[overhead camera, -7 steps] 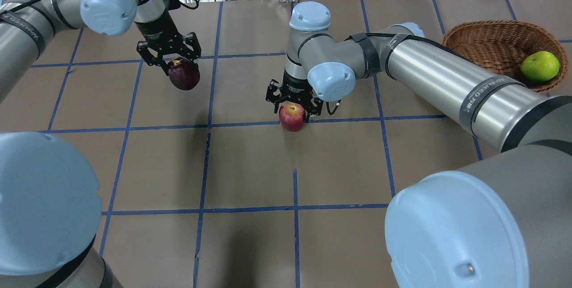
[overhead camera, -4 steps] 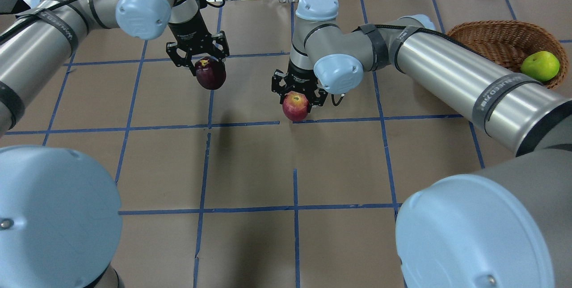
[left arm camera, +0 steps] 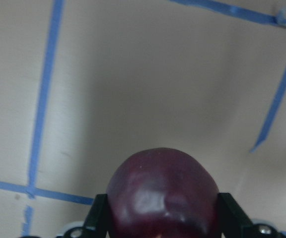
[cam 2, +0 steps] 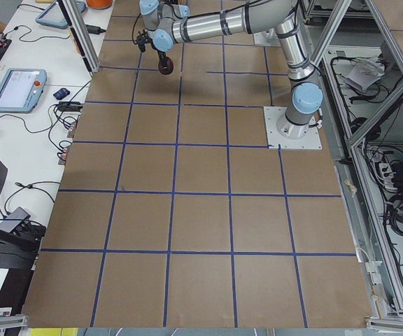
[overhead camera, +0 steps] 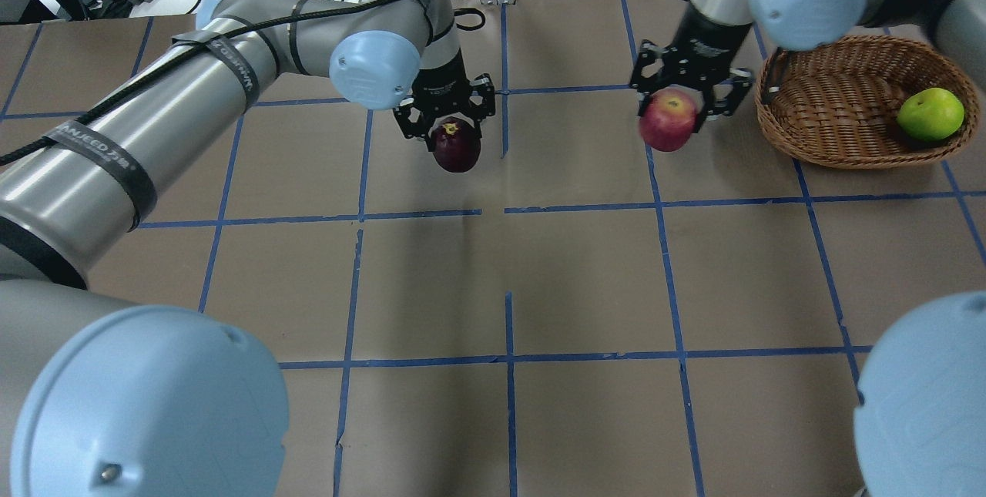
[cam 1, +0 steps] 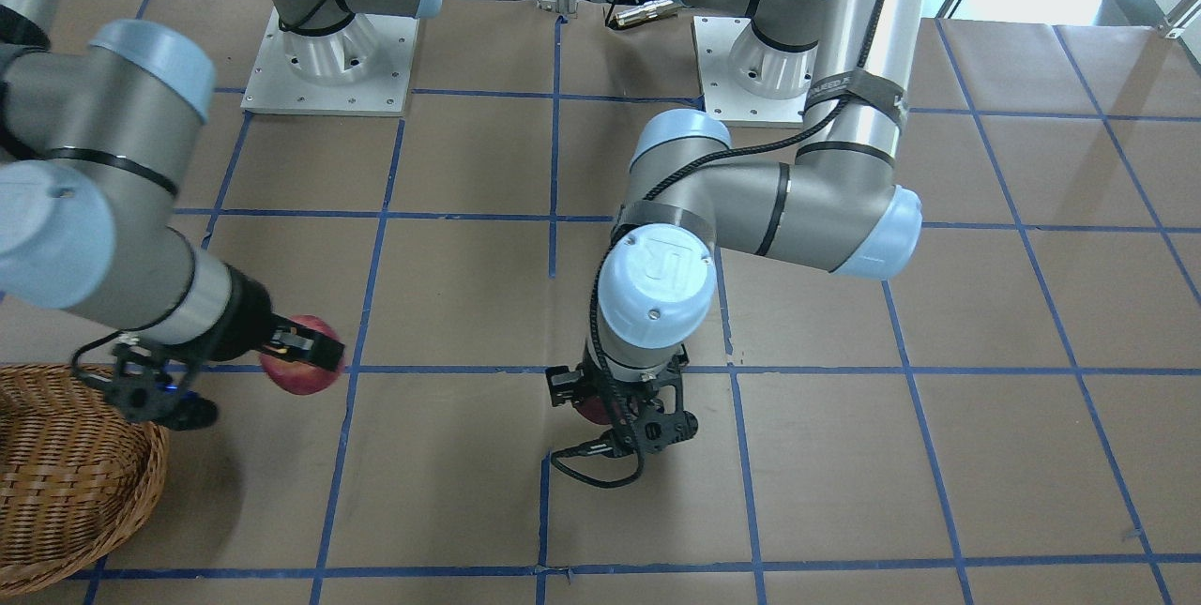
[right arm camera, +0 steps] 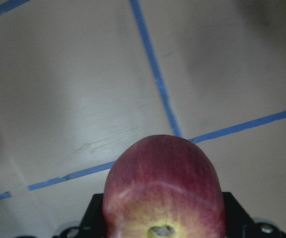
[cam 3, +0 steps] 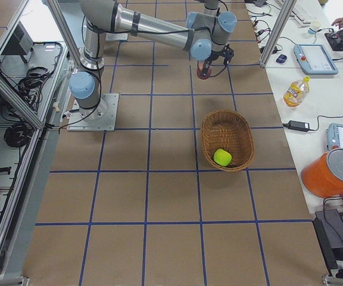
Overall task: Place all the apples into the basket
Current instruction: 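Carry the red apple to the basket while the left carries the dark apple mid-table, then release the red apple into the basket while the left sets the dark apple down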
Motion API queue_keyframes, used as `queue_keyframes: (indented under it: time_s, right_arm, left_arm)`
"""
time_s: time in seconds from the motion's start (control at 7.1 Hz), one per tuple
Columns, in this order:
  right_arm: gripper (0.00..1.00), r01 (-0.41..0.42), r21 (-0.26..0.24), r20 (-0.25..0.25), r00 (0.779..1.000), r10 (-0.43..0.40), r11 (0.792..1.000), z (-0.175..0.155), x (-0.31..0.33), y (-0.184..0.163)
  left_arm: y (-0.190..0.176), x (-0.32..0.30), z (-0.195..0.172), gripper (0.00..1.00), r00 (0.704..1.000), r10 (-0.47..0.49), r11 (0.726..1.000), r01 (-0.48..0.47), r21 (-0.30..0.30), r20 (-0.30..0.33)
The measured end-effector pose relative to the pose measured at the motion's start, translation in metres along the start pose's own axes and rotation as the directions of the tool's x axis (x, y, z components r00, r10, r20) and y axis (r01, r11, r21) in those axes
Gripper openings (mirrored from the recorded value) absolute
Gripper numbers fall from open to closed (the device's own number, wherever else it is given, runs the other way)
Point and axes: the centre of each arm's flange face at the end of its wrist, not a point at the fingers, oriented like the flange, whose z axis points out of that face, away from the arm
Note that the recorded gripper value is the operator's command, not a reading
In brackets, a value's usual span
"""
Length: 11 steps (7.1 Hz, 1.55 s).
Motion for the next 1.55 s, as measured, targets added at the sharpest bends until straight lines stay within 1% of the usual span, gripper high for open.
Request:
queue_keyframes:
  time_s: [0.14,0.28,0.42,0.56,0.7,0.84,0.99,1.13,1.41,1.55]
  right_arm:
    - [0.00,0.070,0.007,-0.047,0.996,-0.069,0.998,-0.012,0.053,-0.016]
    - [0.00,0.153,0.021,-0.095,0.984,-0.151,0.988,-0.019,0.095,-0.030]
    - [0.00,0.214,0.044,-0.137,0.969,-0.206,0.976,-0.022,0.130,-0.044]
    - [0.00,0.257,0.070,-0.181,0.953,-0.241,0.964,-0.019,0.163,-0.063]
    - [0.00,0.287,0.099,-0.221,0.940,-0.261,0.953,-0.012,0.191,-0.081]
    - [0.00,0.309,0.117,-0.245,0.930,-0.274,0.944,0.000,0.215,-0.098]
    - [0.00,0.313,0.116,-0.246,0.928,-0.278,0.943,0.014,0.232,-0.110]
    - [0.00,0.308,0.113,-0.241,0.931,-0.274,0.945,0.023,0.245,-0.116]
    - [0.00,0.305,0.110,-0.244,0.931,-0.271,0.946,0.043,0.255,-0.128]
    - [0.00,0.303,0.110,-0.245,0.931,-0.270,0.947,0.051,0.257,-0.132]
  left_arm:
    - [0.024,0.024,0.012,0.52,1.000,0.009,1.000,-0.009,0.014,-0.001]
    - [0.047,0.038,0.032,0.59,1.000,0.017,0.999,-0.017,0.028,-0.006]
    - [0.064,0.038,0.055,0.80,1.000,0.021,0.999,-0.021,0.032,-0.007]
    - [0.075,0.034,0.069,1.00,1.000,0.021,0.999,-0.021,0.030,-0.003]
    - [0.079,0.031,0.071,1.00,1.000,0.020,0.999,-0.020,0.031,-0.001]
    - [0.081,0.030,0.068,1.00,1.000,0.019,0.999,-0.019,0.034,-0.002]
    - [0.079,0.030,0.056,1.00,1.000,0.017,0.999,-0.016,0.041,-0.008]
    - [0.076,0.030,0.032,1.00,1.000,0.011,0.999,-0.011,0.035,-0.006]
    - [0.079,0.018,-0.045,1.00,1.000,0.004,1.000,-0.003,-0.030,0.030]
    - [0.083,-0.002,-0.088,1.00,0.999,0.010,0.998,-0.008,-0.063,0.041]
